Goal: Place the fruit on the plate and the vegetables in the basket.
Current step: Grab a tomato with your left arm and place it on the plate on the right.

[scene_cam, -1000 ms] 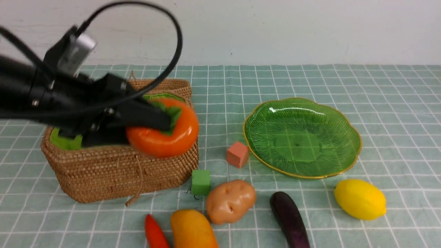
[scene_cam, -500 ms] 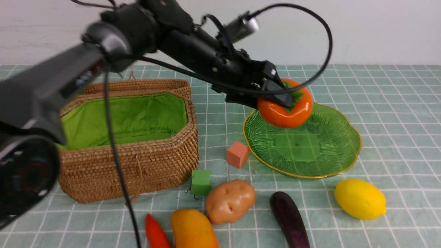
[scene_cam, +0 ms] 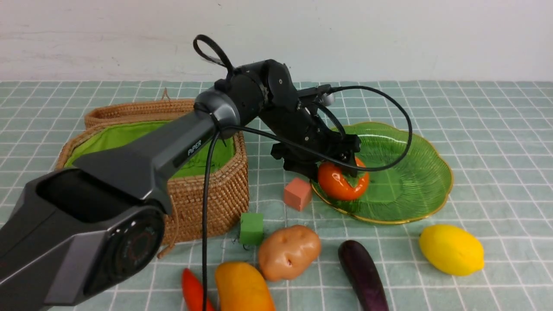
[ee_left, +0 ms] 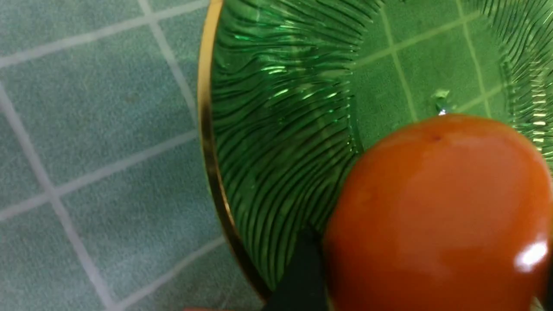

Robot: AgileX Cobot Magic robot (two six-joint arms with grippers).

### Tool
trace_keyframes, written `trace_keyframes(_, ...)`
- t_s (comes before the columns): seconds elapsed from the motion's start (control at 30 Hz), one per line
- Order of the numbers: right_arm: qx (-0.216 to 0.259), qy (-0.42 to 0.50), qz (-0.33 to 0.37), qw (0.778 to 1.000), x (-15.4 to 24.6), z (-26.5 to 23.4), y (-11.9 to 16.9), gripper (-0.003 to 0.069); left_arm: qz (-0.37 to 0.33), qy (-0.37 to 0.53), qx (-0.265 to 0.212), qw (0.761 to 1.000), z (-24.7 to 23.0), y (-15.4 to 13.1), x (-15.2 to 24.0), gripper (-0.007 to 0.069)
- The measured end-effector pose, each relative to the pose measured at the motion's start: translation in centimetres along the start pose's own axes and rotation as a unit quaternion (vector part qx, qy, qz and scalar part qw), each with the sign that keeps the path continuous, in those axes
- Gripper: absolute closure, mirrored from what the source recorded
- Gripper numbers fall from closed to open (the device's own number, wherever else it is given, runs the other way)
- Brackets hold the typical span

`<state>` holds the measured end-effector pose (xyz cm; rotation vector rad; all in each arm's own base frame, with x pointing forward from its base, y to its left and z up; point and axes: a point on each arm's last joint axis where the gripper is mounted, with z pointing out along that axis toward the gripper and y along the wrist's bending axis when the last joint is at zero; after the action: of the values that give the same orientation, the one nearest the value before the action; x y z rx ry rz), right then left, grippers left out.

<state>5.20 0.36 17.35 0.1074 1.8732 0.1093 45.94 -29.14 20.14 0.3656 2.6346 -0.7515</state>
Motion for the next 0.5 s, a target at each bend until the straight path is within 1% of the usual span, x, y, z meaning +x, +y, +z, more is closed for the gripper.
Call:
trace_keyframes(0.13,0.000,0.000,0.000,1.000,0.0,0.0,0.0,0.0417,0.007,0.002,-0.009,1.000,-0.7,-0.1,-0.1,-0.0043)
trace_keyframes(0.23,0.000,0.000,0.000,1.000,0.0,0.0,0.0,0.0417,0.017,0.006,-0.020,1.000,-2.1,-0.2,-0.3,-0.0043)
trace_keyframes(0.33,0.000,0.000,0.000,1.000,0.0,0.0,0.0,0.0417,0.036,0.010,-0.046,0.998,-5.8,-0.5,-0.8,-0.0040)
trace_keyframes(0.43,0.000,0.000,0.000,1.000,0.0,0.0,0.0,0.0417,0.053,-0.008,-0.075,0.996,-11.8,-1.1,-1.4,-0.0027)
trace_keyframes(0.47,0.000,0.000,0.000,1.000,0.0,0.0,0.0,0.0417,0.054,-0.011,-0.079,0.995,-12.2,-1.1,-1.4,-0.0025)
trace_keyframes(0.5,0.000,0.000,0.000,1.000,0.0,0.0,0.0,0.0417,0.058,-0.033,-0.089,0.994,-16.3,-1.6,-1.3,-0.0010)
